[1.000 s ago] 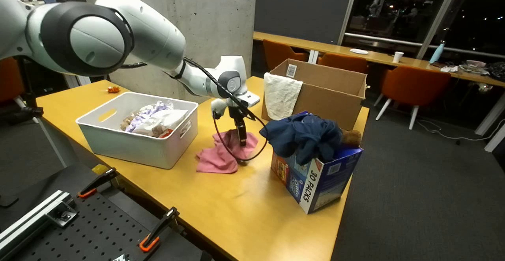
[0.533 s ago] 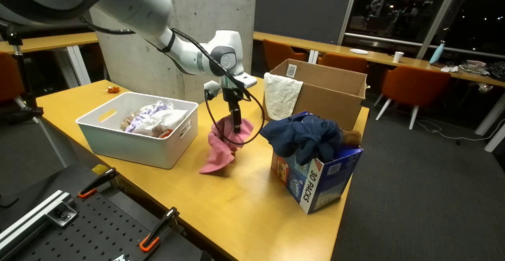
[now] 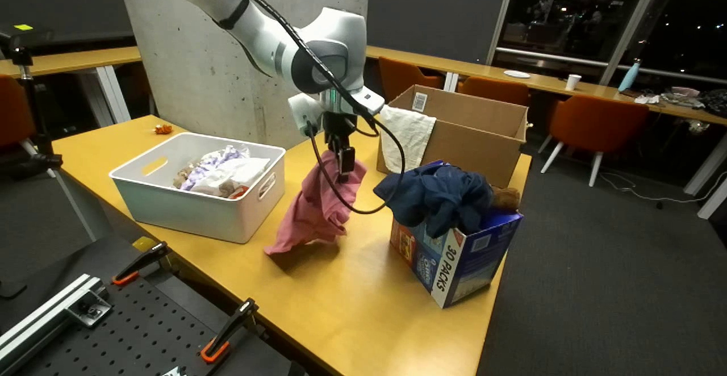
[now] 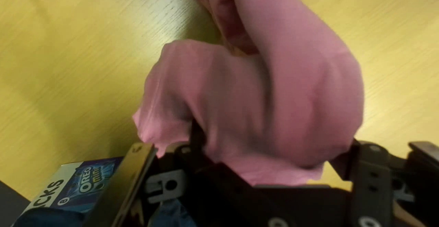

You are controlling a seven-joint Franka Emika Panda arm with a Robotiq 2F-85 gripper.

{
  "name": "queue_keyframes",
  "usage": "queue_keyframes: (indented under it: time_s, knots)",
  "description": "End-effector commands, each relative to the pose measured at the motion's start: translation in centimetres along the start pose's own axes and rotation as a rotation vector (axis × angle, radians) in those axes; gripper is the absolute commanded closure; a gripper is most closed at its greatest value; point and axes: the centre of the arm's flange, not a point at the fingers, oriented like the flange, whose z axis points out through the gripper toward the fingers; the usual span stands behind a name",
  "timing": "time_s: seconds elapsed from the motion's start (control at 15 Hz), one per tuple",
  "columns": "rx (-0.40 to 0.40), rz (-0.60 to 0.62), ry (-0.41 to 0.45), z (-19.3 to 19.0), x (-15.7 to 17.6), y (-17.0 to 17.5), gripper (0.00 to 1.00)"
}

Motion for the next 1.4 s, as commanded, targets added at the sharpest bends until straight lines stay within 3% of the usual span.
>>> queue_keyframes:
  time_s: [0.0,0.2,0.33,0.8,1.13,1.33]
  knots:
    - [0.135,-0.072,-0.048,-1.8,-1.5,4.6,0.43]
    - [0.226,-0.113,-0.082,-3.0,-1.1,7.7,0.43]
    - [0.247,-0.116,-0.103,-4.6,-0.6,9.2,0.43]
    - [0.192,-0.011,-0.153,-14.8,-0.4,11.9,0.43]
    - [0.169,0.080,-0.118,-22.2,0.4,14.6,0.43]
    - [0.132,0.153,-0.037,-26.3,2.1,16.7,0.43]
